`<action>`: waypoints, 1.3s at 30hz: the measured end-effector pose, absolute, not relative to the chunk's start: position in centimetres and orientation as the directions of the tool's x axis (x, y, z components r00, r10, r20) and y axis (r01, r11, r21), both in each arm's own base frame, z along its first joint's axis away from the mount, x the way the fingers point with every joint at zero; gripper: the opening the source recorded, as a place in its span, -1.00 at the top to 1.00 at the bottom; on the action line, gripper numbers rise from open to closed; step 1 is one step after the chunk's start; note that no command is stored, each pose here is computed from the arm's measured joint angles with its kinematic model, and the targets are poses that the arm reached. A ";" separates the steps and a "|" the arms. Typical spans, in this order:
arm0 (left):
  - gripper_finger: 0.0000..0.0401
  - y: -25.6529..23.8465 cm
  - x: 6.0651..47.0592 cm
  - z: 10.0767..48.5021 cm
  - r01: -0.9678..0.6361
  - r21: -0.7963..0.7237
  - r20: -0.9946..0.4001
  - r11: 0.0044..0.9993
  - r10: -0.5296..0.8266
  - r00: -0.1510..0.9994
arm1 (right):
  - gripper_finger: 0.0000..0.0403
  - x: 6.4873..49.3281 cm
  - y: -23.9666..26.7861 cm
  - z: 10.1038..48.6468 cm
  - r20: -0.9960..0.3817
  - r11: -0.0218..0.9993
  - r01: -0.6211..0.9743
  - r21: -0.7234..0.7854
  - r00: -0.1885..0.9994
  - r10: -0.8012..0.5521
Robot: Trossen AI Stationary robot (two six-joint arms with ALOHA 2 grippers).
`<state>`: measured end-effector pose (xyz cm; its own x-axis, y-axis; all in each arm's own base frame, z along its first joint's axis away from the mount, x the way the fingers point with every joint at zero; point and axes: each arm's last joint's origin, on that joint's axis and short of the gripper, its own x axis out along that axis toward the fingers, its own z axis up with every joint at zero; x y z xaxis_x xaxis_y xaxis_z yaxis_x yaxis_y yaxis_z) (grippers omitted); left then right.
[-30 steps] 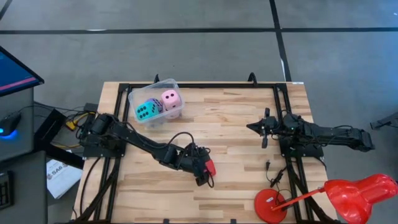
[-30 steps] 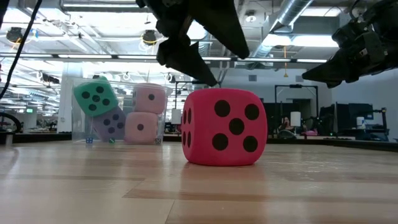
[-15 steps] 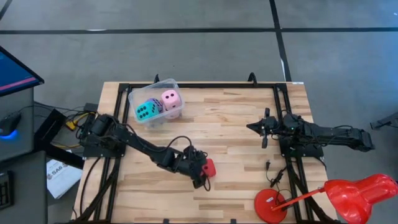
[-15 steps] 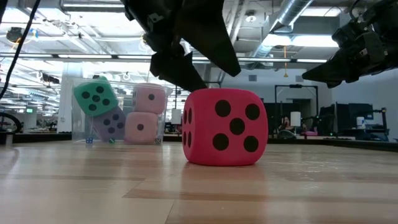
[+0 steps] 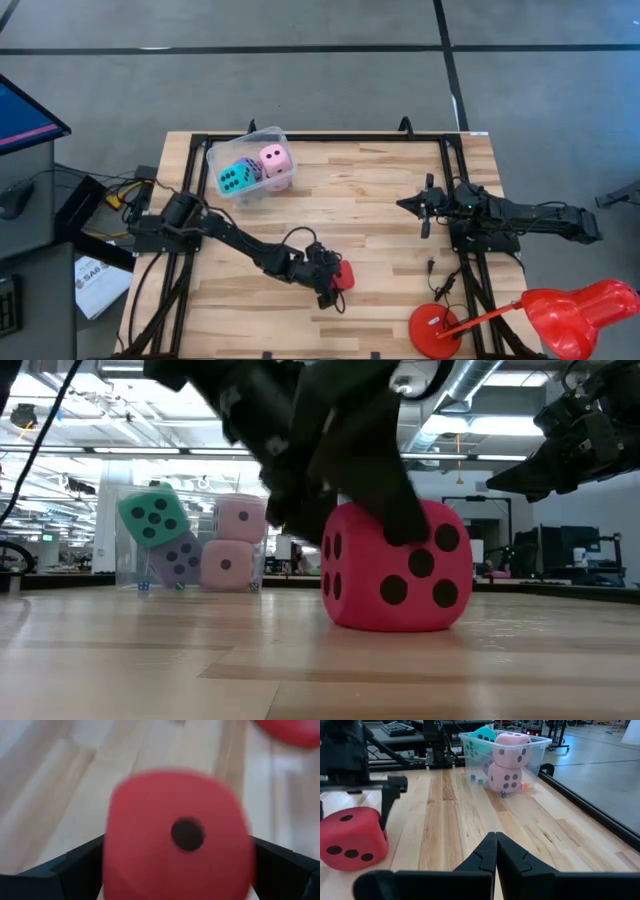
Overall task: Pick & Place Dice
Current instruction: Put the large red dice into the transparent container
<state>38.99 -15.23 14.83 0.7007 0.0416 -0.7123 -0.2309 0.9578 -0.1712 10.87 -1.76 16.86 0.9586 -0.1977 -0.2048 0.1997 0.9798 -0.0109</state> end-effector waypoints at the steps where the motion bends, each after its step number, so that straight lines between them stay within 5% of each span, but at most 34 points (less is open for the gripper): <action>1: -0.98 -15.2 38.9 14.5 -0.232 -0.164 -0.721 0.959 0.044 0.692 | 0.99 10.9 -1.8 16.8 -0.206 0.980 0.200 -0.011 0.958 -0.198; 16: -0.91 -14.7 38.7 15.1 -0.232 -0.168 -0.738 0.958 0.034 0.674 | 0.99 10.9 -1.8 16.8 -0.210 0.980 0.200 -0.011 0.957 -0.198; 25: -0.87 -12.7 38.0 20.2 -0.255 -0.222 -0.675 0.941 0.040 0.737 | 0.99 10.9 -1.8 16.8 -0.210 0.980 0.200 -0.011 0.957 -0.198; 39: -0.87 -4.6 31.0 32.1 -0.626 -0.074 -0.479 0.776 0.523 0.705 | 0.99 10.9 -1.8 16.8 -0.210 0.980 0.199 -0.011 0.958 -0.197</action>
